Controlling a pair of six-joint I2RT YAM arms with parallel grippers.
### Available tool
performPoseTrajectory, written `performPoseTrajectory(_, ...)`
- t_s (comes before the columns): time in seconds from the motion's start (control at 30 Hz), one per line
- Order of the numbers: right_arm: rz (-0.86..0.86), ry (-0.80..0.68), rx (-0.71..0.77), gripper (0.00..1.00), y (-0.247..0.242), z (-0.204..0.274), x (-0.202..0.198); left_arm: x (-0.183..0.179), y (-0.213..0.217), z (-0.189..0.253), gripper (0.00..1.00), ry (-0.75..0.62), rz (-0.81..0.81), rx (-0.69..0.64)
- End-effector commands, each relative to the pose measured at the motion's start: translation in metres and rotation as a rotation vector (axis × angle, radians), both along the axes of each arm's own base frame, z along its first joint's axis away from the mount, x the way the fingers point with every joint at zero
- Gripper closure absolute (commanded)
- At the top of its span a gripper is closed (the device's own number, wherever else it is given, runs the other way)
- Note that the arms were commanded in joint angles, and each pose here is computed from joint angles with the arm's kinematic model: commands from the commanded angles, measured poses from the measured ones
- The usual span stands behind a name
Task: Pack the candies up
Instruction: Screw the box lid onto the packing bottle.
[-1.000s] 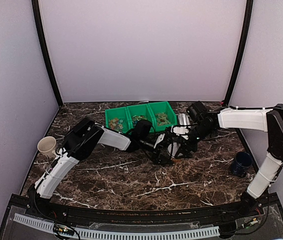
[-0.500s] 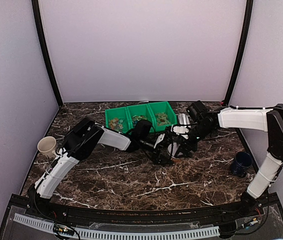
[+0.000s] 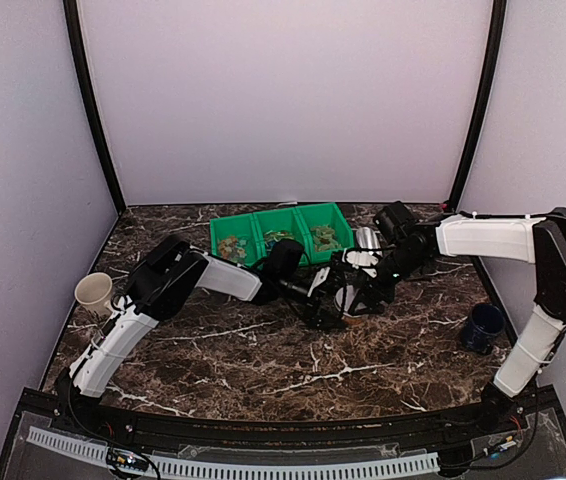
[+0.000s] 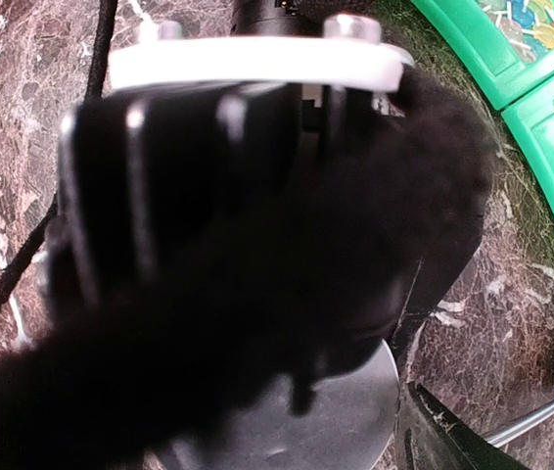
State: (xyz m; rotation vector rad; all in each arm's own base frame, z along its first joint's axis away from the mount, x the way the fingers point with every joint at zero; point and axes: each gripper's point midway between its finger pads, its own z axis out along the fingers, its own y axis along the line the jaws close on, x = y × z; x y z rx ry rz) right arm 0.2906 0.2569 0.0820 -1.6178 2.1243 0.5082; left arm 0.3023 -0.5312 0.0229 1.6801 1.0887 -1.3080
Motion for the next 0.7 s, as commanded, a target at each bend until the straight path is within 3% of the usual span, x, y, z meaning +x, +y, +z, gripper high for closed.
performPoseTrajectory(0.0, -0.036, 0.037, 0.004, 0.23, 0.003, -0.012, -0.002, -0.043, 0.054, -0.156, 0.11, 0.249, 0.072, 0.402)
performPoseTrajectory(0.67, -0.437, -0.086, -0.101, 0.23, -0.007, -0.025, 0.006, -0.033, 0.050, -0.162, 0.11, 0.206, 0.179, 0.441)
